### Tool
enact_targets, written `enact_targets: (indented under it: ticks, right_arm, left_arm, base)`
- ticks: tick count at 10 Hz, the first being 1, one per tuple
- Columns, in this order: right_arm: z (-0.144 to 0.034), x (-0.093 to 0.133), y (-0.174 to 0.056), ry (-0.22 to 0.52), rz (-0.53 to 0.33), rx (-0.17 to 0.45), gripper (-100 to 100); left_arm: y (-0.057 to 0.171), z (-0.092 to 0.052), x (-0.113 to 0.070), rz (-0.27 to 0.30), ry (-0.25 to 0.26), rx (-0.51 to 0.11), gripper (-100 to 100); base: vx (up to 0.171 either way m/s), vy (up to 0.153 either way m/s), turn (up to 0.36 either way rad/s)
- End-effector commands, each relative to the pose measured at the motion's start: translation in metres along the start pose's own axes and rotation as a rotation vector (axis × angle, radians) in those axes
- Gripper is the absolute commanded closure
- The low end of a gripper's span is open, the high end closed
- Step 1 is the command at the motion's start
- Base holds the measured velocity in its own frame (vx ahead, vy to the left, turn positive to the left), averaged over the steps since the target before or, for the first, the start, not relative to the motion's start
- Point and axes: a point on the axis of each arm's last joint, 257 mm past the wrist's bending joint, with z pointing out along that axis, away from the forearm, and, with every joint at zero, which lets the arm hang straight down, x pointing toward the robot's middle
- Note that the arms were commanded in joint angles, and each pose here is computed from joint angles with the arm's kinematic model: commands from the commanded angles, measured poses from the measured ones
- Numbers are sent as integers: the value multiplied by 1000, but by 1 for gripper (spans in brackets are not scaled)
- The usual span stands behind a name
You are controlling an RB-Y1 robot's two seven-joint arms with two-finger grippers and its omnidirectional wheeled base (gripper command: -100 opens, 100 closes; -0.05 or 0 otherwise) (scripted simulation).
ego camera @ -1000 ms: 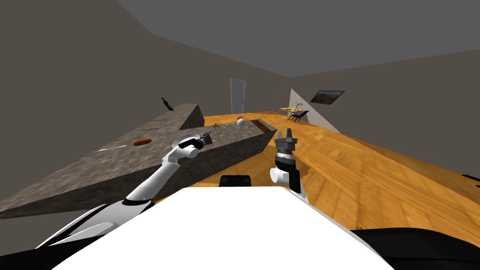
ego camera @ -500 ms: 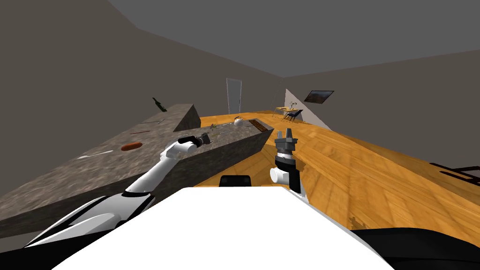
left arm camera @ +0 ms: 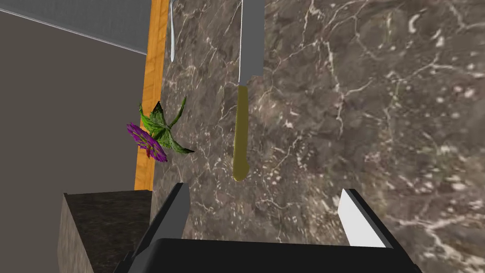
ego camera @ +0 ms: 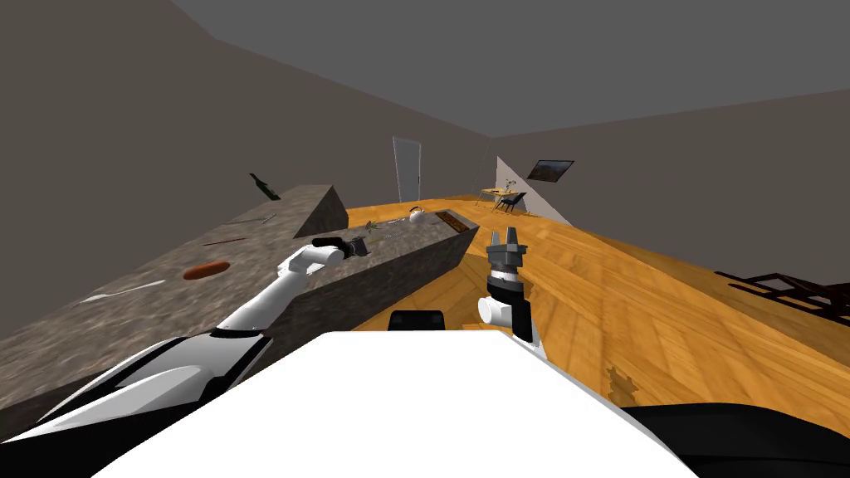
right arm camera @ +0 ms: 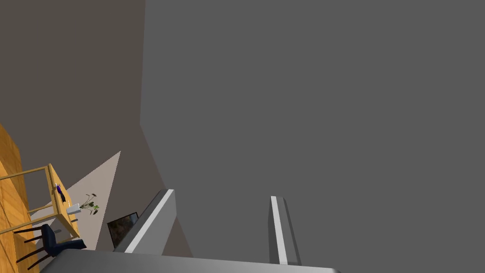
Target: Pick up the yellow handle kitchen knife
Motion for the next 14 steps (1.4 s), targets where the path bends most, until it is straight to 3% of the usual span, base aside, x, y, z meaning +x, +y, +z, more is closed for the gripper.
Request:
enact_targets:
  ticks: [1, 2, 3, 7, 8, 14]
  right_arm:
    - [0, 0, 0, 0, 0, 0, 0]
    - [0, 0, 0, 0, 0, 0, 0]
    - [0, 0, 0, 0, 0, 0, 0]
    - [0, 0, 0, 0, 0, 0, 0]
    - [0, 0, 0, 0, 0, 0, 0]
    - [0, 0, 0, 0, 0, 0, 0]
  left_arm:
    - [-7, 1, -16, -28, -38, -35, -100]
    - [2, 2, -28, -38, -66, -64, -100]
    - [-8, 1, -38, -65, -92, -80, -100]
    - [5, -3, -70, -112, -174, -167, -100]
    - [0, -7, -86, -149, -208, -186, -100]
    - [13, -28, -131, -263, -332, -325, -100]
  base:
    - [33, -11, -179]
    - [30, -5, -108]
    - [46, -8, -207]
    - [34, 0, -105]
    - [54, -5, -179]
    - [51, 0, -154]
